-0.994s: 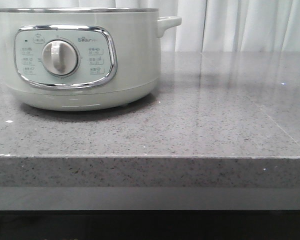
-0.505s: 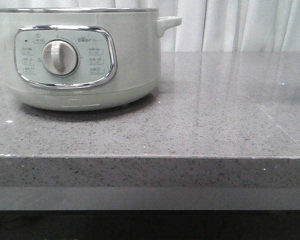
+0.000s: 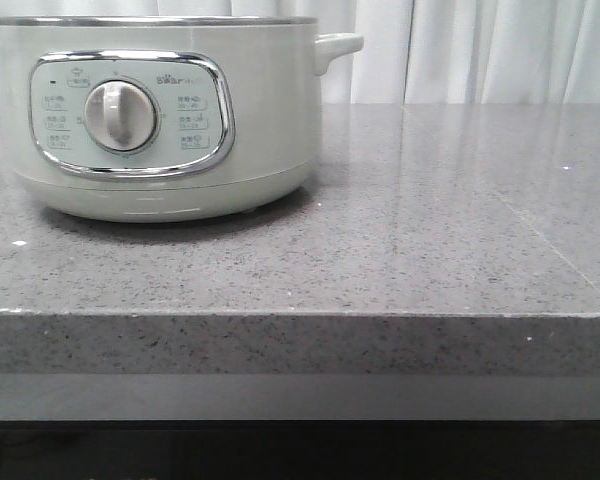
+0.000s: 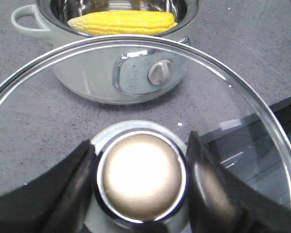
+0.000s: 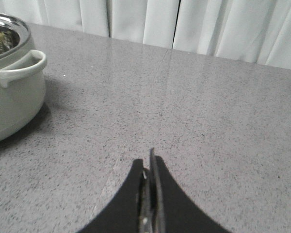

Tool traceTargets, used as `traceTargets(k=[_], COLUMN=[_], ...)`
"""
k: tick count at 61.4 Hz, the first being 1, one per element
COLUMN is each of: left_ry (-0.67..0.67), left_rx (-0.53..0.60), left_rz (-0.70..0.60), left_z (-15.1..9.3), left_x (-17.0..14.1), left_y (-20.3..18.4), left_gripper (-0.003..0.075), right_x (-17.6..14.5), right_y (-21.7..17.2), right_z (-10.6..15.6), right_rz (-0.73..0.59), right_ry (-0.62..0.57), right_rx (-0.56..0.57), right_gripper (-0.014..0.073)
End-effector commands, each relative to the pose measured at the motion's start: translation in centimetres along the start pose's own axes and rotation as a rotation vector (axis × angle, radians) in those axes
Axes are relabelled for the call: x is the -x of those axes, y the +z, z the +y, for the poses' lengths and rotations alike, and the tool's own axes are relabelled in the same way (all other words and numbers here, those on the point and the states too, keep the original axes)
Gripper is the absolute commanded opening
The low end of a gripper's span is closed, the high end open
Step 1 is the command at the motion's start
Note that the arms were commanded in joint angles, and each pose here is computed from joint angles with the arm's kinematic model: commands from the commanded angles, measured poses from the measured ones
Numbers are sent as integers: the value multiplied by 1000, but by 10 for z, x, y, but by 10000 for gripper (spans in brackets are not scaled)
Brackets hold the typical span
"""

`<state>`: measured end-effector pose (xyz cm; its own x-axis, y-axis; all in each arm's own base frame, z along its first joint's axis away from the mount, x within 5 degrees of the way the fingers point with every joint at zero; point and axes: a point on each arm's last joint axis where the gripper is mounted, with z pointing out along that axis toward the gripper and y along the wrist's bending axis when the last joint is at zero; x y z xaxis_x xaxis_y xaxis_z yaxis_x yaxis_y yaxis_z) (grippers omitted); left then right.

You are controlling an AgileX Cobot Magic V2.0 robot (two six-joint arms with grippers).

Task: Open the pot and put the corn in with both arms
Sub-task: 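Open the right gripper to release the corn and withdraw it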

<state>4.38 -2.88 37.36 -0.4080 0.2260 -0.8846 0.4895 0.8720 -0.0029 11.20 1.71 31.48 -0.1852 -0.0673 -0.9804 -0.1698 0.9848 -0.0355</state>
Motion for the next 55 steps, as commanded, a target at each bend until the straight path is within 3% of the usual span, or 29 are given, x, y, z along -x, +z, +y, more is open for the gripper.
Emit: traceTargets(k=[1,29,55], left_ry=[5,23,5], left_rx=[19,25,-5], left_rz=[-146,-98,2], left_z=[4,24,34], left_x=[44,182,224], left_y=[5,111,209], left_gripper=[251,251,251], right_x=[3,-7,-7], right_y=[-15,-31,-31], right_z=[-1,1,1], right_rz=[-130,-182,-182], right_ry=[2,-1,-1], right_rx=[-22,-23,-23], right_gripper=[-67,-67,-67])
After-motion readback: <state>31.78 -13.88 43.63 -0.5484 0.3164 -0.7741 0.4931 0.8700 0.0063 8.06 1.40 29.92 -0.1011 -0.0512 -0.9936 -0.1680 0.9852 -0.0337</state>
